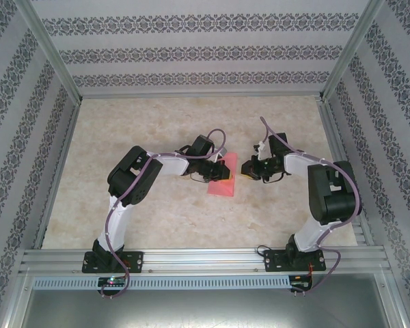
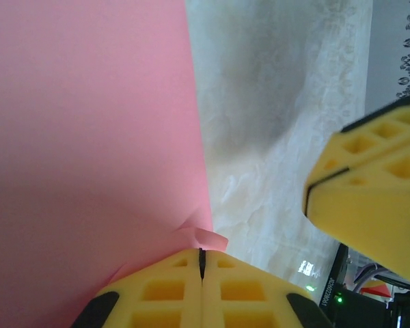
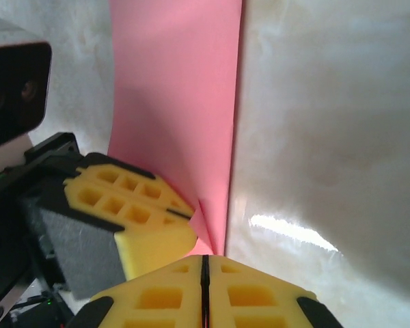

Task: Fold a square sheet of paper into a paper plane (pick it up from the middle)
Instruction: Fold the triangle a second time at the center of the table.

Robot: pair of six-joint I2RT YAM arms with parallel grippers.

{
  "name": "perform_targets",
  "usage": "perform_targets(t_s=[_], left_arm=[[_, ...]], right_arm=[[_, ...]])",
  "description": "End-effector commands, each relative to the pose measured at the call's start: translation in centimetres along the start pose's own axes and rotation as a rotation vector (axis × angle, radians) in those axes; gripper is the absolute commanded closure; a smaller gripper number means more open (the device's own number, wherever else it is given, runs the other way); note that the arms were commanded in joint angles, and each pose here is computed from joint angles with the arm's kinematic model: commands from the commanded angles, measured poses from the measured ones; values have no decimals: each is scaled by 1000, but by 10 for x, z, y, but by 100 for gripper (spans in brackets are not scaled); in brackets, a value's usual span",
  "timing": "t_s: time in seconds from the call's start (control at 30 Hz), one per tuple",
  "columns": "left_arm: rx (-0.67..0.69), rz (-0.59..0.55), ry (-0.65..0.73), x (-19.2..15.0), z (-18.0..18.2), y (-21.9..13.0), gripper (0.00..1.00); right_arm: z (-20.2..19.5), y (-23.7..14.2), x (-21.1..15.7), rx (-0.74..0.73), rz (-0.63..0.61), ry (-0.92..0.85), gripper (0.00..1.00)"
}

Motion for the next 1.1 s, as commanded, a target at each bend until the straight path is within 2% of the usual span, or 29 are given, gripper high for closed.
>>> perform_targets(t_s=[0.0,0.4,0.83,1.07], left_arm=[[15,1,9,-3,-5,-3,100],[13,-3,16,-2,-8,-8,100],[-19,-31,-1,5,-8,-11,100],[-41,-61,8,15,-18,-16,100]], right_arm=[[7,2,-12,51,31,-3,91],[7,35,-18,19,79,6,94],[-2,40,-21,-36,82,6,95],[-12,44,-18,-127,67,10,95]])
Point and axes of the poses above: each hand's point on the last joint's axis, 136 mm out from that joint toward the fingers, its own y axis out along the fingers, its own z axis along the line the jaws close on, x = y × z, the point moved 8 cm from there along -y, back along the fingers, and after that the axes turned 15 degrees about y, right-handed, at the moved point
